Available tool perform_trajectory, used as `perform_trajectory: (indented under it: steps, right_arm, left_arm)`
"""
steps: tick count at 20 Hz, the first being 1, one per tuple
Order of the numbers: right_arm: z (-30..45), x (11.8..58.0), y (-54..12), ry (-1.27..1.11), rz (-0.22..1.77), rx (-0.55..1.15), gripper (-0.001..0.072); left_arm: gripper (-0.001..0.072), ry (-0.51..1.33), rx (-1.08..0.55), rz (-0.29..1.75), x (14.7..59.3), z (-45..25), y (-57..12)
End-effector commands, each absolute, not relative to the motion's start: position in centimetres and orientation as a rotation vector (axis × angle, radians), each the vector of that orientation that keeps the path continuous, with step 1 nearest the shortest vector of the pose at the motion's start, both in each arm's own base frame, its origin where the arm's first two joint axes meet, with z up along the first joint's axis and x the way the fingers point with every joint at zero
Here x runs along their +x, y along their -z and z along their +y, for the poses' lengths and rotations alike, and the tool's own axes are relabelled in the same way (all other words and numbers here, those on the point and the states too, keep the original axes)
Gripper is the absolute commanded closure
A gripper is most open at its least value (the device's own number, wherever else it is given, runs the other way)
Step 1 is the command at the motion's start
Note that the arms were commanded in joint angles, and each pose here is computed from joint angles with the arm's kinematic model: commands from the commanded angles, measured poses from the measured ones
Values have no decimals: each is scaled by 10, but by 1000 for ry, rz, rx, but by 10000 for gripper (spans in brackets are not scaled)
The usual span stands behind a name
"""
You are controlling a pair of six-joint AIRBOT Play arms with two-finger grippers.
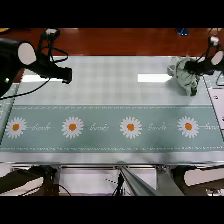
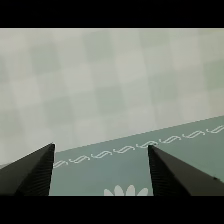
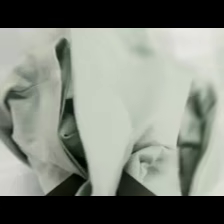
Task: Fold the shirts.
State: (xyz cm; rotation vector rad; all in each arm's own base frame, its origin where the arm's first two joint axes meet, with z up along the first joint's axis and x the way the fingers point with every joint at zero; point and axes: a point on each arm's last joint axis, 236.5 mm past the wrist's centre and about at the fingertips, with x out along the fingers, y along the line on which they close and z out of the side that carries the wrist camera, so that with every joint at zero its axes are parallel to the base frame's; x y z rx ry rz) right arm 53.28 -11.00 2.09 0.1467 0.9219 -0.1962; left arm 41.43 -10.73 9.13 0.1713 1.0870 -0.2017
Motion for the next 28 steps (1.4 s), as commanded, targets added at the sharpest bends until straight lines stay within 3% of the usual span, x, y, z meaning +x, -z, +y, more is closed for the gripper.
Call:
perform_trajectory:
  steps: [1,6,9,12,15,20,26,27,28]
  right_arm:
    - [-72,521,-147,76,684,71,674]
    - [28,443,-322,-145,330,72,674]
    - [80,389,-377,-287,210,86,674]
    - [120,350,-393,-413,195,96,674]
    - [157,336,-360,-521,333,65,675]
    - [236,344,-245,-687,702,-45,675]
    - [357,323,-84,-870,1037,-230,671]
    - [361,324,-63,-861,1066,-275,630]
    - [360,327,-46,-846,1091,-309,428]
  left_arm:
    - [-6,210,170,1015,411,-106,-138]
    - [-6,217,128,796,385,-99,-250]
    - [-6,240,92,657,355,-96,-305]
    - [-6,268,64,572,323,-93,-337]
    - [-6,269,64,568,298,-86,-345]
    - [-6,264,80,678,291,-84,-315]
    - [-6,253,115,925,294,-85,-217]
    - [-6,250,122,977,292,-84,-195]
    - [-6,256,123,1025,290,-86,-174]
